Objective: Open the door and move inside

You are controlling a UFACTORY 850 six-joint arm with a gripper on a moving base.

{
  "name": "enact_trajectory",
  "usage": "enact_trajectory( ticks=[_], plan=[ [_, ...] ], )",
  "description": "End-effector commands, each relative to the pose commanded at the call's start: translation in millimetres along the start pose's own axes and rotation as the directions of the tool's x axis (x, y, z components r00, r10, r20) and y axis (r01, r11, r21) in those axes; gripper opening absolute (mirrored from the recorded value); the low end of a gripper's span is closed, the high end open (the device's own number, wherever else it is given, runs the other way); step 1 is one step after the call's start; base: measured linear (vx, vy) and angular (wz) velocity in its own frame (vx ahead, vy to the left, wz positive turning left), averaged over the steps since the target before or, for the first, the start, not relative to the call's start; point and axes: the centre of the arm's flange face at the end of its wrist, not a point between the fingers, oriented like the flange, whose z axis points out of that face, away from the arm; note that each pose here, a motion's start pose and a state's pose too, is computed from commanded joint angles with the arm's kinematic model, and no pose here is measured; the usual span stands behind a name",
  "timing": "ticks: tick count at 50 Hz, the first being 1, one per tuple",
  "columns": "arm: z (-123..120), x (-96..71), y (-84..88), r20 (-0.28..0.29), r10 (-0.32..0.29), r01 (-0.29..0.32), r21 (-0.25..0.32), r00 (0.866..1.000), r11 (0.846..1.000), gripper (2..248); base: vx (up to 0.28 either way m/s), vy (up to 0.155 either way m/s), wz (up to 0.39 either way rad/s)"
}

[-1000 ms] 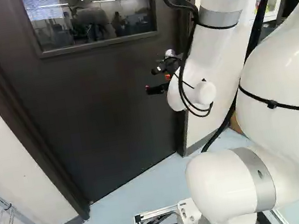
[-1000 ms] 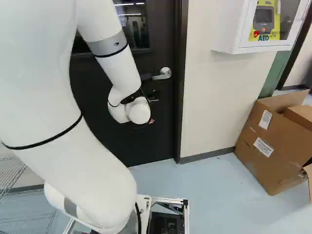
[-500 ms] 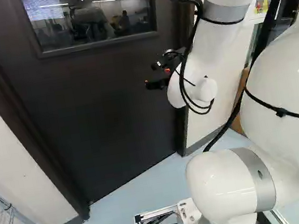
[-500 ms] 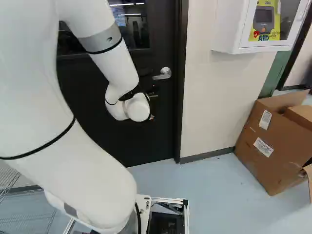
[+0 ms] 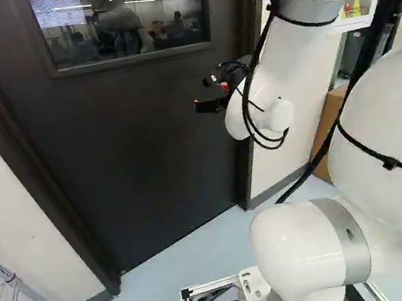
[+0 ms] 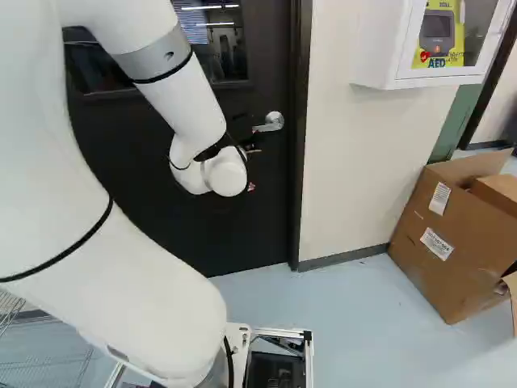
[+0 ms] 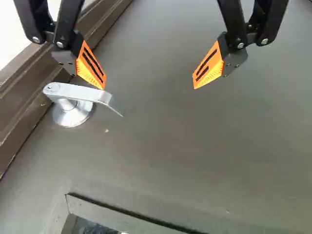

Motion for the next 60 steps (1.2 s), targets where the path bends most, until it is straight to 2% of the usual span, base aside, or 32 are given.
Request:
enact_trajectory(
  ticks=[16,39,48,60],
  plan=[
    [4,16.4,5.5,-0.036,-0.015,0.015,-0.008,0.999,1.000,247,0.000,0.000,0.000],
    [42,41.0,28.8,-0.081,-0.035,0.033,-0.024,0.996,0.999,247,0.000,0.000,0.000],
    [52,41.5,40.0,-0.080,-0.036,0.033,-0.038,0.996,0.999,247,0.000,0.000,0.000],
    [60,32.0,41.1,-0.061,-0.027,0.025,-0.032,0.998,0.999,247,0.000,0.000,0.000]
  ],
)
